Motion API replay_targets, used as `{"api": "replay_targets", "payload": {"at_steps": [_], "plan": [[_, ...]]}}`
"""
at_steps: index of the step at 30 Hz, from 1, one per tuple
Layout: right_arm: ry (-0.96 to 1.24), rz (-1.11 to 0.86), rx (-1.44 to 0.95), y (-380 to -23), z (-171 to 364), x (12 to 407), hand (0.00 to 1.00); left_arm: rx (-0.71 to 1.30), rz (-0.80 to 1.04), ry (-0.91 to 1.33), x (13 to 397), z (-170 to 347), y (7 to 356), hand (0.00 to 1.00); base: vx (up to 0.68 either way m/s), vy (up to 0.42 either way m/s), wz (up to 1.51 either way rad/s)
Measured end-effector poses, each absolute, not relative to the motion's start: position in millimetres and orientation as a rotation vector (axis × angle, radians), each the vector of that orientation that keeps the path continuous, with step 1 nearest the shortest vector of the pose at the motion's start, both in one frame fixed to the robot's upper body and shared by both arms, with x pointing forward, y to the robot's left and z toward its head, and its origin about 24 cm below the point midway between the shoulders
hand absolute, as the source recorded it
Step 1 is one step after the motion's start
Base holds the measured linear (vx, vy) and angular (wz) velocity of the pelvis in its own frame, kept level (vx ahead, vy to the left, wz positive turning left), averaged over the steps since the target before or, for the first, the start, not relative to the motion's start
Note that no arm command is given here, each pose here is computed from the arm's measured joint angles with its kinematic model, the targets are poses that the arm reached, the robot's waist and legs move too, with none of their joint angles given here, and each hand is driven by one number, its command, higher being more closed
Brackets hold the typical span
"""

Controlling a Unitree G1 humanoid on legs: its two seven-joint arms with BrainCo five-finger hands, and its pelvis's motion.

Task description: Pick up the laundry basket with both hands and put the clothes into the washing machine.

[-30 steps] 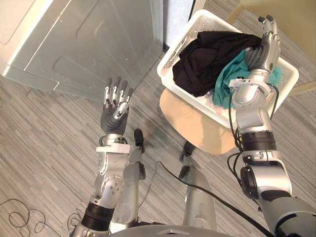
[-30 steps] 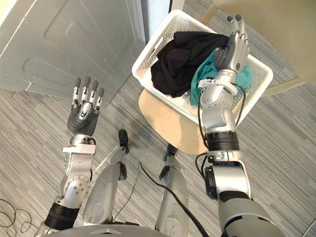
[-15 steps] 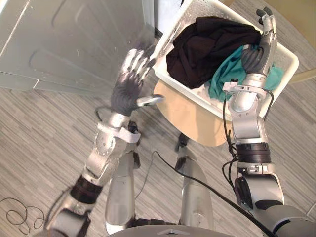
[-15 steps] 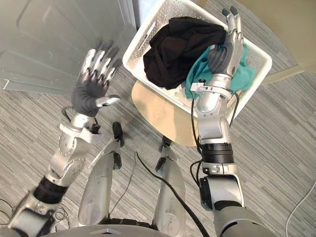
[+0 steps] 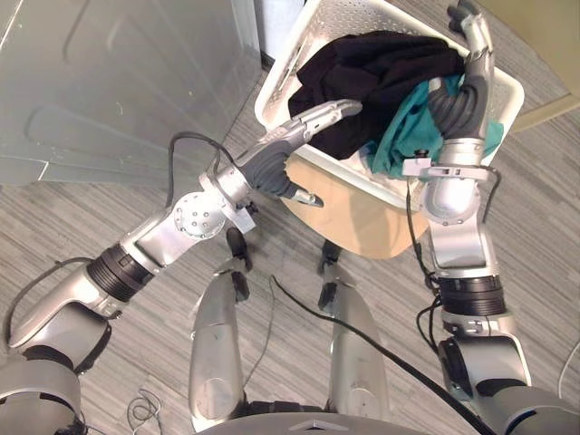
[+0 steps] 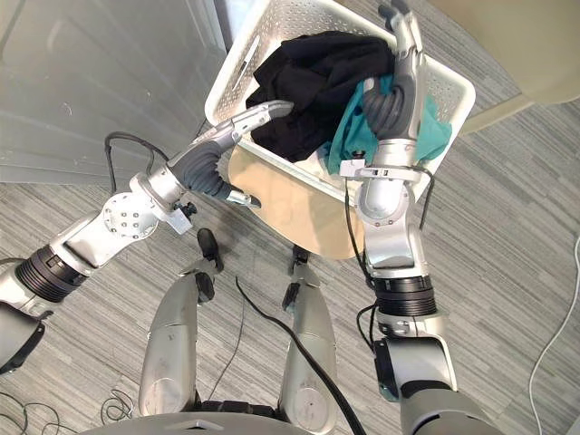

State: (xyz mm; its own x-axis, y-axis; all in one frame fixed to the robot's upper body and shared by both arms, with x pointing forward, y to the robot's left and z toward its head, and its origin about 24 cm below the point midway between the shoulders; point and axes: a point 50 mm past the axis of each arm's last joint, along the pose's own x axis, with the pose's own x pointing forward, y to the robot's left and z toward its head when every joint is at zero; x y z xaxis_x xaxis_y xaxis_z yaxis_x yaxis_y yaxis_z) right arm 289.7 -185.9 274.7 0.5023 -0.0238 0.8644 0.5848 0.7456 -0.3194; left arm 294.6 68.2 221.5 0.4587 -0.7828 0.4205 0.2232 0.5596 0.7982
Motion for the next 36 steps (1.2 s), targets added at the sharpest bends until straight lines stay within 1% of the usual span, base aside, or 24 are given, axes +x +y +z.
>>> {"api": "replay_targets", "payload": {"at_steps": [5, 8, 11, 14, 16, 21, 24, 28, 30, 33, 36], "plan": [[-1.187, -0.306, -0.627, -165.5, 302.3, 266.2, 1.0, 0.809, -0.708, -0.81, 302.9, 211.0, 69.7, 0.0, -0.03, -0.007, -0.1], [-1.287, -0.26, -0.608, -157.8, 311.3, 251.4, 1.0, 0.81, -0.712, -0.806, 302.8, 210.1, 68.6, 0.0, -0.05, -0.015, -0.1], [-1.319, -0.209, -0.613, -150.7, 311.4, 247.9, 1.0, 0.802, -0.699, -0.809, 303.4, 210.3, 65.4, 0.0, -0.05, -0.021, -0.08], [-1.322, -0.184, -0.619, -148.0, 310.8, 246.3, 1.0, 0.769, -0.635, -0.847, 306.5, 215.9, 57.9, 0.0, -0.01, -0.006, -0.01], [-1.339, -0.174, -0.602, -145.7, 309.2, 240.4, 1.0, 0.74, -0.518, -0.887, 312.5, 226.8, 56.6, 0.0, -0.01, -0.017, 0.04], [-1.337, -0.177, -0.565, -144.7, 305.9, 237.3, 1.0, 0.711, -0.273, -0.951, 319.5, 246.7, 64.9, 0.0, 0.0, 0.0, 0.0], [-1.301, -0.193, -0.574, -150.6, 299.1, 238.5, 1.0, 0.704, -0.182, -0.957, 322.1, 252.4, 73.0, 0.0, 0.0, 0.0, 0.0], [-1.232, -0.212, -0.614, -162.6, 287.8, 240.3, 1.0, 0.694, -0.109, -0.911, 323.9, 244.6, 92.8, 0.0, -0.01, -0.02, -0.05], [-1.167, -0.224, -0.656, -174.1, 277.9, 240.8, 1.0, 0.679, -0.068, -0.881, 321.7, 238.2, 106.5, 0.0, -0.01, -0.027, -0.04], [-1.094, -0.24, -0.721, -189.0, 268.3, 239.8, 1.0, 0.667, -0.058, -0.889, 315.0, 236.7, 111.5, 0.0, 0.0, 0.0, 0.0], [-1.067, -0.243, -0.731, -193.4, 264.2, 239.3, 1.0, 0.682, -0.078, -0.876, 315.3, 234.9, 112.2, 0.0, 0.0, -0.006, -0.01]]}}
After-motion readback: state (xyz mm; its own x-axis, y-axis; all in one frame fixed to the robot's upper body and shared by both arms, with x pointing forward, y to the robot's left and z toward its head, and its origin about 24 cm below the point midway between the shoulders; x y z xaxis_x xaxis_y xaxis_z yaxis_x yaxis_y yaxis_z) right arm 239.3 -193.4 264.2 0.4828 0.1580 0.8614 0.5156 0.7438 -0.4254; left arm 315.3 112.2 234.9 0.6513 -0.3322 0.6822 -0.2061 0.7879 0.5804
